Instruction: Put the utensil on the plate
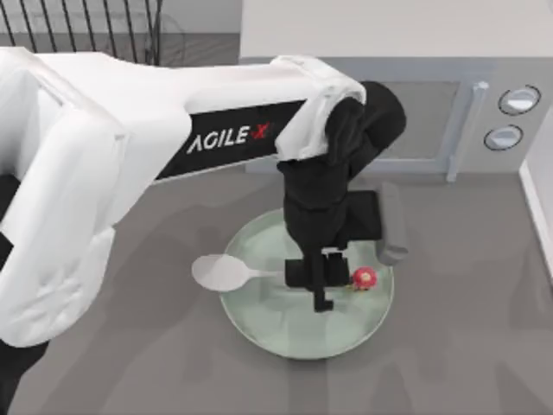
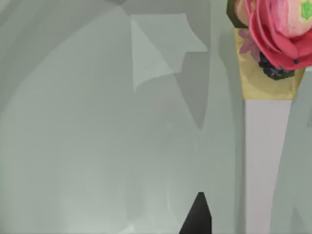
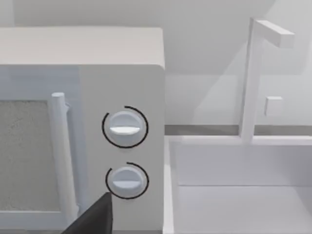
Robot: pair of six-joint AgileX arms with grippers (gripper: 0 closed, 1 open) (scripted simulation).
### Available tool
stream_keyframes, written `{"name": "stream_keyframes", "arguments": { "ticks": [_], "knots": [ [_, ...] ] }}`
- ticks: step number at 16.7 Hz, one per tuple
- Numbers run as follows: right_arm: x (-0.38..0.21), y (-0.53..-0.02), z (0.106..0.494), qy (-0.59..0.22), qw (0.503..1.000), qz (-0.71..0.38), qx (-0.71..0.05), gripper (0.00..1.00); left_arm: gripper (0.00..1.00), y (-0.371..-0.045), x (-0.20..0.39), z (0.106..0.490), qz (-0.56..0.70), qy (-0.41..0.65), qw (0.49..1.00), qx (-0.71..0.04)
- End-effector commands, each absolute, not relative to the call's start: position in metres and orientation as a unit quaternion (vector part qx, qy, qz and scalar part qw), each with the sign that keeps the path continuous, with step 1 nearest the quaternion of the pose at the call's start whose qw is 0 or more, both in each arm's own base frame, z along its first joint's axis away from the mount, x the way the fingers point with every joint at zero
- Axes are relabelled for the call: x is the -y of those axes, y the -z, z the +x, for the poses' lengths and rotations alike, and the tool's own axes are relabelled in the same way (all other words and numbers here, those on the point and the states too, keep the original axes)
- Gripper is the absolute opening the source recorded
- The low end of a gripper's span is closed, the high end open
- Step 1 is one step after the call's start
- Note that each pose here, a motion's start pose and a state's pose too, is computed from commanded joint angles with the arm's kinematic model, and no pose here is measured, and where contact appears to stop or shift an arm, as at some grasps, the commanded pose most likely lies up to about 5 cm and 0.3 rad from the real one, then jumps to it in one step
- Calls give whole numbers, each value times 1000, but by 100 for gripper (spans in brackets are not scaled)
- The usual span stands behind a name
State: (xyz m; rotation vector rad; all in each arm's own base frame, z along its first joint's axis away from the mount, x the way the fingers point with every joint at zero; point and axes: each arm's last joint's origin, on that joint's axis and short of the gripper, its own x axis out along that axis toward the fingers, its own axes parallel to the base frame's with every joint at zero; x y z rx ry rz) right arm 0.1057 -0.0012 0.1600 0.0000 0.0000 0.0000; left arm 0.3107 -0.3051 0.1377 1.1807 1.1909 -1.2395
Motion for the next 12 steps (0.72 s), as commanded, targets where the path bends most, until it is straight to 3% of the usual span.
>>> {"name": "stream_keyframes", "arguments": {
  "ticks": [6,12],
  "knots": [
    [1,-160,106,0,1000,0,0,100,98,-138,305,311,489,513,504,-493],
    [1,-160,106,0,1000,0,0,100,100,-138,305,311,489,513,504,-493]
  ]
}}
